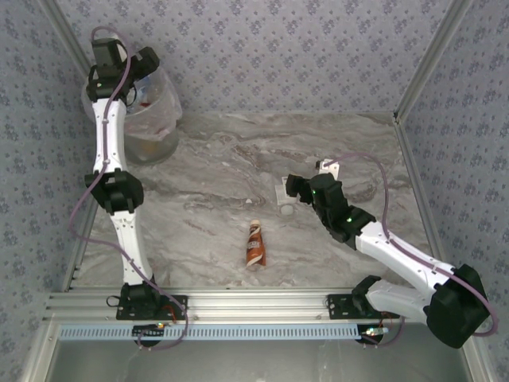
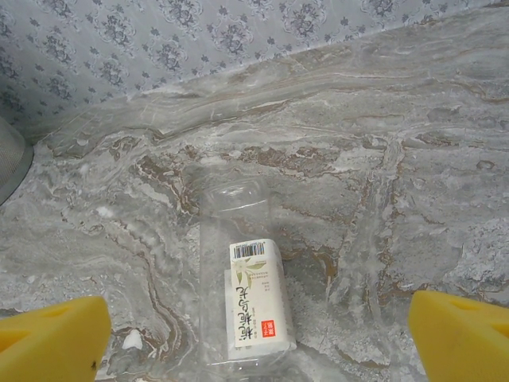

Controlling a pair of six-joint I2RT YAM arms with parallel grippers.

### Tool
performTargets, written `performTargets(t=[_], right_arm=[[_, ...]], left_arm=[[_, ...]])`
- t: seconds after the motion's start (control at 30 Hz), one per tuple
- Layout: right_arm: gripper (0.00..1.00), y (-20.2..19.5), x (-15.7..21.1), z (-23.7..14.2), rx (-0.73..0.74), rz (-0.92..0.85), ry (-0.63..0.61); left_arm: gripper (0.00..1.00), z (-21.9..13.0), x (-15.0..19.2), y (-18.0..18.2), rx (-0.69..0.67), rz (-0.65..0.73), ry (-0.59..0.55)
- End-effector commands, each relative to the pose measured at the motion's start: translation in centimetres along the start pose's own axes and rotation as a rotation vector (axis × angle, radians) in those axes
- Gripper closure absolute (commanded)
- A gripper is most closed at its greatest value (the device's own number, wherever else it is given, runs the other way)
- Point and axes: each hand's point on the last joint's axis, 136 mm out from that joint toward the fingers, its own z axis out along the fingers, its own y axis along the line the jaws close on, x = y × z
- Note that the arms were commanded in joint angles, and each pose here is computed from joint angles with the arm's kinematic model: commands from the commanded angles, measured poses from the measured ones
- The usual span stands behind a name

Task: Put the plastic bottles in the bin

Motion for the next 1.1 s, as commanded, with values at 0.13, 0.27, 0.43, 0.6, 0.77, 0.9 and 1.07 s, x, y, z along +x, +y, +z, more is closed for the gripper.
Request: performTargets(t=[0.13, 0.27, 0.43, 0.6, 0.77, 0.9, 1.07], right_arm=[[0.01, -1.1, 2.1, 1.1, 0.039, -0.012, 0.079], [0.01, -0.9, 3.5, 2.1, 0.017, -0.014, 0.148], [0.01, -0.3, 5.1, 3.0, -0.009, -0.038, 0.224], [0.01, 0.1, 6.5, 3.8, -0.025, -0.062, 0.289], [0.01, 0.5, 7.8, 4.7, -0.038, -0.081, 0.353], [0.01, 0.8, 8.7, 5.7, -0.029, -0.085, 0.401], [0.01, 0.7, 9.7, 7.0, 0.004, -0.103, 0.454]], left_arm=[[0.01, -5.1, -0.6, -6.4, 0.099, 0.087, 0.016], [0.01, -6.2, 0.0, -8.7, 0.145, 0.119, 0.029], [0.01, -6.7, 1.3, -10.8, 0.2, 0.14, 0.036], [0.01, -7.5, 2.3, -11.5, 0.238, 0.134, -0.001], [0.01, -8.8, 3.3, -11.4, 0.265, 0.109, -0.022], [0.01, -10.3, 4.1, -11.1, 0.285, 0.081, -0.048], [0.01, -12.4, 4.5, -11.1, 0.318, 0.043, -0.079]])
